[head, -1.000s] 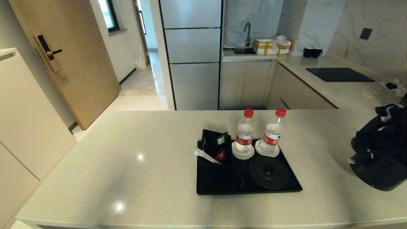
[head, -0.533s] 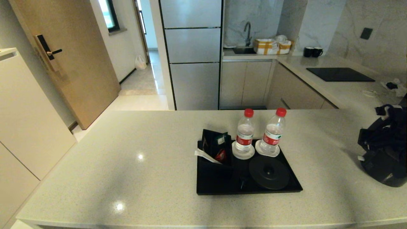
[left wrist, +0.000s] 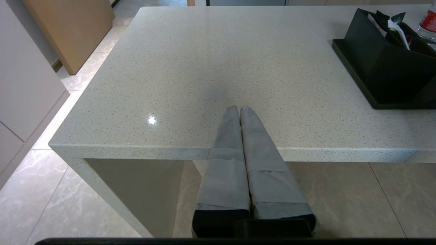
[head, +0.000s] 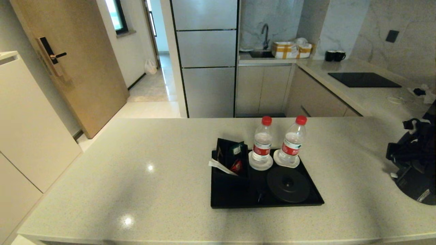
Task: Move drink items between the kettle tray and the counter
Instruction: Place it on the right
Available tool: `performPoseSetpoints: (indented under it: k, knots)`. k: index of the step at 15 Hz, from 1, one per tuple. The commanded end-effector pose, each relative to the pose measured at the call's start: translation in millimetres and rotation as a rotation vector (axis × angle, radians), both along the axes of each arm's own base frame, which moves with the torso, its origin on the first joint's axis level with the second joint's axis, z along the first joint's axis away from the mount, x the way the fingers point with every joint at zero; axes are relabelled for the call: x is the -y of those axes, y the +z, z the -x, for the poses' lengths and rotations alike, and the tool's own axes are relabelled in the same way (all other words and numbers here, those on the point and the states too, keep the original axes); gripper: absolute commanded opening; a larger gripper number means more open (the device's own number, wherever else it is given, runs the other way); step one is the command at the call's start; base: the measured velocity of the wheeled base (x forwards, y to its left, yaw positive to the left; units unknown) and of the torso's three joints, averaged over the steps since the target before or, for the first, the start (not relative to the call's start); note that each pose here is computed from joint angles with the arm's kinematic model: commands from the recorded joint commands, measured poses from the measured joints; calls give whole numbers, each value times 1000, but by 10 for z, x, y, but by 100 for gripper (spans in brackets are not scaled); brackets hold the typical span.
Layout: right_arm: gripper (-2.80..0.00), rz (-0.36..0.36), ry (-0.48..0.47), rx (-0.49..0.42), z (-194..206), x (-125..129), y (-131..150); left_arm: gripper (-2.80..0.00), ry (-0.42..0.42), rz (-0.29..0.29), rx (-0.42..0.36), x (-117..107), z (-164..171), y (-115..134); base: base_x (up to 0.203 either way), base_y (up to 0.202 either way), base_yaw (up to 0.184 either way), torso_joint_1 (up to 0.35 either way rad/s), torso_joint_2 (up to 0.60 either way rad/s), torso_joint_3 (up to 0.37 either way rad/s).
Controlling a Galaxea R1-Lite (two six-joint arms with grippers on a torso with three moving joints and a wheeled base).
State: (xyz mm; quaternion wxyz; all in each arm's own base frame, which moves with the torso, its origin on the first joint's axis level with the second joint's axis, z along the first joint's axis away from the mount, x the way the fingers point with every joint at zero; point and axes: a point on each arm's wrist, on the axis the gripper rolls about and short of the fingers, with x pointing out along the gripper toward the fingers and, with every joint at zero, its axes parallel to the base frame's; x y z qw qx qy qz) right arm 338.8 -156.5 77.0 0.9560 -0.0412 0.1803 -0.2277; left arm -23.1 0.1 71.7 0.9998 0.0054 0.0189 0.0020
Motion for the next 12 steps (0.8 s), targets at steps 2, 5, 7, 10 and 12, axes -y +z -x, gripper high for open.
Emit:
performPoseSetpoints:
  k: [2, 5, 7, 10, 12]
  knots:
    - [-280, -10, -1, -18, -28, 15, -79, -280, 0, 0, -2, 0, -1, -1, 0, 0, 0, 0, 0, 0]
    - [-280, -12, -1, -16, -54, 29, -89, -280, 0, 0, -1, 0, -1, 1, 0, 0, 0, 0, 0, 0]
    - [-280, -9, -3, -9, -59, 35, -62, -280, 0, 0, -2, 0, -2, -2, 0, 0, 0, 0, 0, 0]
    - [-280, -12, -9, 0, -86, 68, -66, -280, 0, 0, -1, 0, -1, 0, 0, 0, 0, 0, 0, 0]
    - [-280, -10, -17, 10, -81, 97, -36, -280, 0, 0, -2, 0, -1, -1, 0, 0, 0, 0, 0, 0]
